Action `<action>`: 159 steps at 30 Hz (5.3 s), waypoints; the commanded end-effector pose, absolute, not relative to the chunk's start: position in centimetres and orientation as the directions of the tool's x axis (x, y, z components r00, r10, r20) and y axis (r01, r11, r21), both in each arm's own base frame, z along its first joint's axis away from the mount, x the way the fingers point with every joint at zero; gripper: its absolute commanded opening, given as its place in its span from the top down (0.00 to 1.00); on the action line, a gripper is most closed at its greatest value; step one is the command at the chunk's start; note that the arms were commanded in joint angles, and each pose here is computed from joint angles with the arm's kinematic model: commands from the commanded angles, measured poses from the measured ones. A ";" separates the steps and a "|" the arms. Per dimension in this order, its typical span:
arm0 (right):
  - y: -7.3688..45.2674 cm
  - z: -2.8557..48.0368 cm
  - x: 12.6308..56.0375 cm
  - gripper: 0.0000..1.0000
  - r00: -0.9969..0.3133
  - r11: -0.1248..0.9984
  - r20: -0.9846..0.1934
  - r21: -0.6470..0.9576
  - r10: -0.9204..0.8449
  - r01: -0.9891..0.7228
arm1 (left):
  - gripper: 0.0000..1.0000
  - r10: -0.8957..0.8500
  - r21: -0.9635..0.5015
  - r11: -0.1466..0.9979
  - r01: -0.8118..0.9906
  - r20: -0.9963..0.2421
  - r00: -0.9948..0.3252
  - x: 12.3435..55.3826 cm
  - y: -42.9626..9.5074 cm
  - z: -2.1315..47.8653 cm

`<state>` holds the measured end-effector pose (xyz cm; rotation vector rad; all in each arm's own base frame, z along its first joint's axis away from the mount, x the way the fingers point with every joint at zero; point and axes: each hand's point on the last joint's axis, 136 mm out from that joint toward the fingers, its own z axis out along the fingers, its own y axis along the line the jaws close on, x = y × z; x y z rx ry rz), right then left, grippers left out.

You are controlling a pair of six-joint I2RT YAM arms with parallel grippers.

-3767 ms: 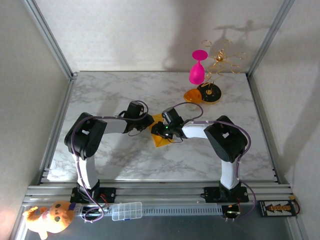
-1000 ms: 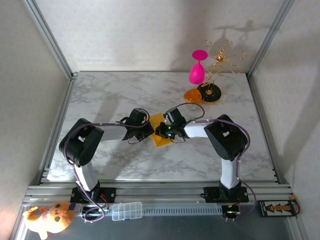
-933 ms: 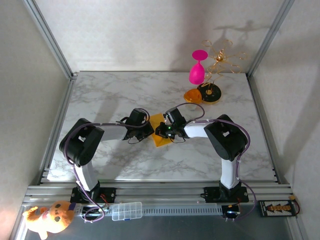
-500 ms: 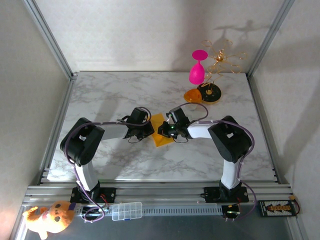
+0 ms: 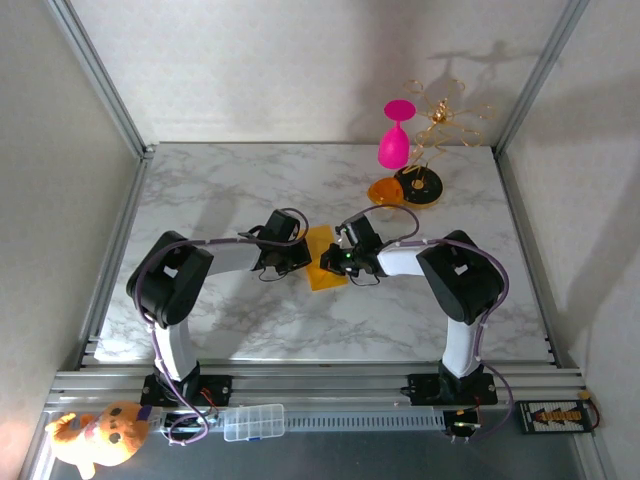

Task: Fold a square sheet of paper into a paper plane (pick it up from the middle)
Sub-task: Fold the triangle a second time at the center of the table.

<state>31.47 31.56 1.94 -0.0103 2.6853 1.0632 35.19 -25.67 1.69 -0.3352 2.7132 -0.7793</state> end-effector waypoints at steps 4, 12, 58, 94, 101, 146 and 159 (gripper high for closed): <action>29.5 -1.1 30.5 0.97 -0.976 0.786 -0.156 0.618 0.150 0.022 | 1.00 -0.251 -0.464 0.875 -0.139 -0.190 -0.949 34.1 -24.6 -0.2; 27.6 -3.3 29.2 0.98 -0.968 0.816 -0.083 0.558 0.237 0.152 | 0.88 -0.351 -0.647 0.757 -0.093 -0.283 -0.892 36.0 -26.7 7.7; 26.8 -5.2 28.2 1.00 -0.962 0.833 -0.008 0.503 0.272 0.231 | 0.88 -0.396 -0.616 0.748 -0.247 -0.115 -0.911 29.4 -28.0 1.9; 31.7 3.2 30.1 0.92 -0.976 0.700 -0.198 0.710 0.087 -0.082 | 1.00 -0.390 -0.535 0.799 -0.276 -0.112 -0.914 28.8 -26.6 0.1; 31.7 0.9 29.5 0.92 -0.987 0.716 -0.143 0.697 0.078 -0.044 | 1.00 -0.388 -0.550 0.793 -0.262 -0.124 -0.913 29.2 -26.9 1.1; 28.1 -4.2 27.9 0.96 -0.987 0.838 -0.006 0.529 0.162 0.134 | 0.97 -0.134 -0.466 0.882 -0.073 -0.098 -0.986 24.4 -24.8 0.0; 28.1 -4.1 28.1 0.96 -0.986 0.836 -0.008 0.531 0.169 0.139 | 0.96 -0.236 -0.602 0.797 -0.043 -0.245 -0.940 28.8 -27.4 7.1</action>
